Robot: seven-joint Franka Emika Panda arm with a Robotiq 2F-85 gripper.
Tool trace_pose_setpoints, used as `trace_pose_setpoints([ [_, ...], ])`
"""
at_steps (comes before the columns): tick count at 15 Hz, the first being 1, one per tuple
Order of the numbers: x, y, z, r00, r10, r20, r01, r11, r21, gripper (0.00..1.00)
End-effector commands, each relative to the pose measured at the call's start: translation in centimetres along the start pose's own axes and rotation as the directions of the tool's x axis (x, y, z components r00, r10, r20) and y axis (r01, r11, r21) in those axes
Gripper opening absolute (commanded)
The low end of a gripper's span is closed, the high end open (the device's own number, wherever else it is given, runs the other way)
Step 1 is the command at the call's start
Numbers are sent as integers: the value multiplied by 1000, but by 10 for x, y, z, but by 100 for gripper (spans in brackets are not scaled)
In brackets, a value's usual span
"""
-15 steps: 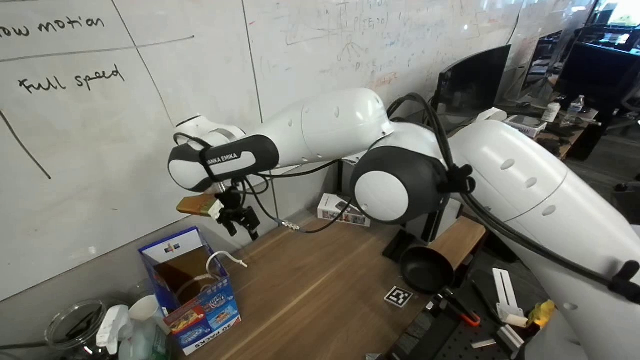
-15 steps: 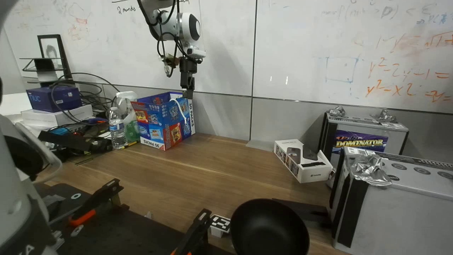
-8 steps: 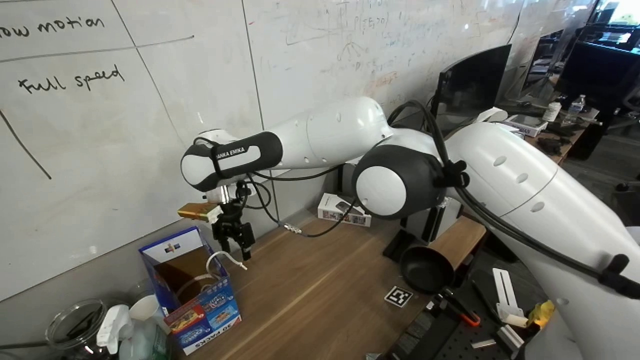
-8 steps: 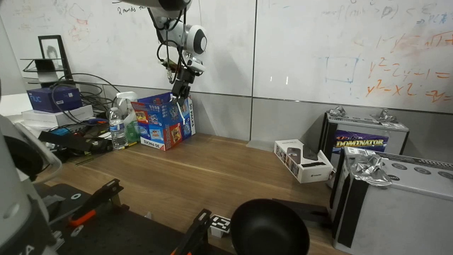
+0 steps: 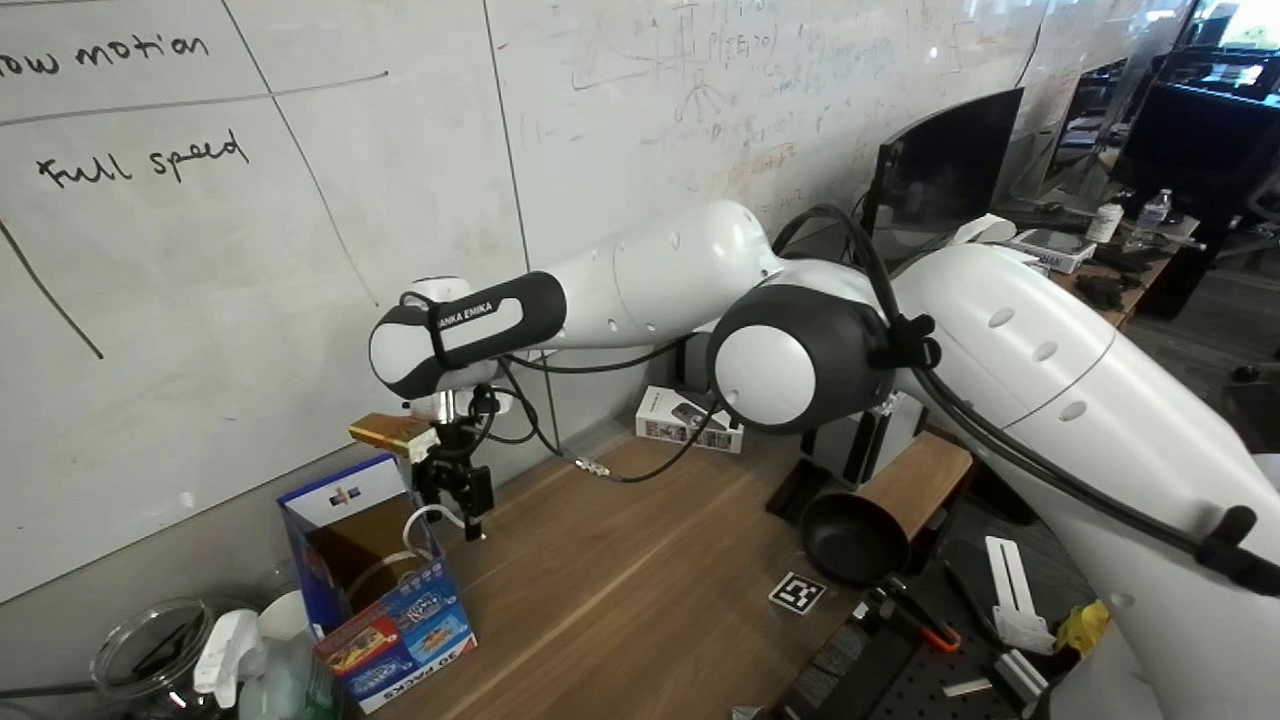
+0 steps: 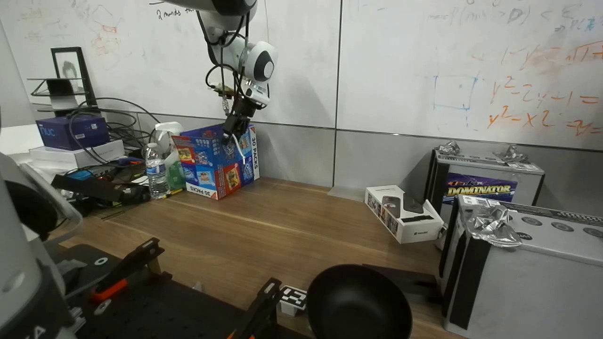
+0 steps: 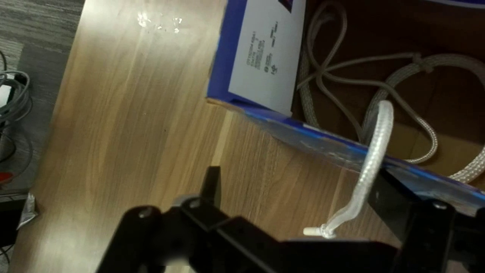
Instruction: Put the string in the blue box
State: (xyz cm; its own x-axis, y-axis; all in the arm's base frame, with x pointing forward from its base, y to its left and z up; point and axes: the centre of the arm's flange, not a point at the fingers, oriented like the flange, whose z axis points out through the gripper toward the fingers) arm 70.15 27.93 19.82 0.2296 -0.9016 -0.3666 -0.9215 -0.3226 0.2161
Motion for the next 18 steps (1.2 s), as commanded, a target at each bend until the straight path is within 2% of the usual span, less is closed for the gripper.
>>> trace_pose_setpoints([
  [1,2,10,3,999,-21,46,20,999,33,100],
  [4,6,10,5,999,-4,45,2,999,47,100],
  [8,9,14,-2,999,38,24,-41,989,142,100],
  [13,18,18,-22,997,78,27,-83,962,259,100],
  [18,26,22,-25,991,110,81,-128,952,278,100],
])
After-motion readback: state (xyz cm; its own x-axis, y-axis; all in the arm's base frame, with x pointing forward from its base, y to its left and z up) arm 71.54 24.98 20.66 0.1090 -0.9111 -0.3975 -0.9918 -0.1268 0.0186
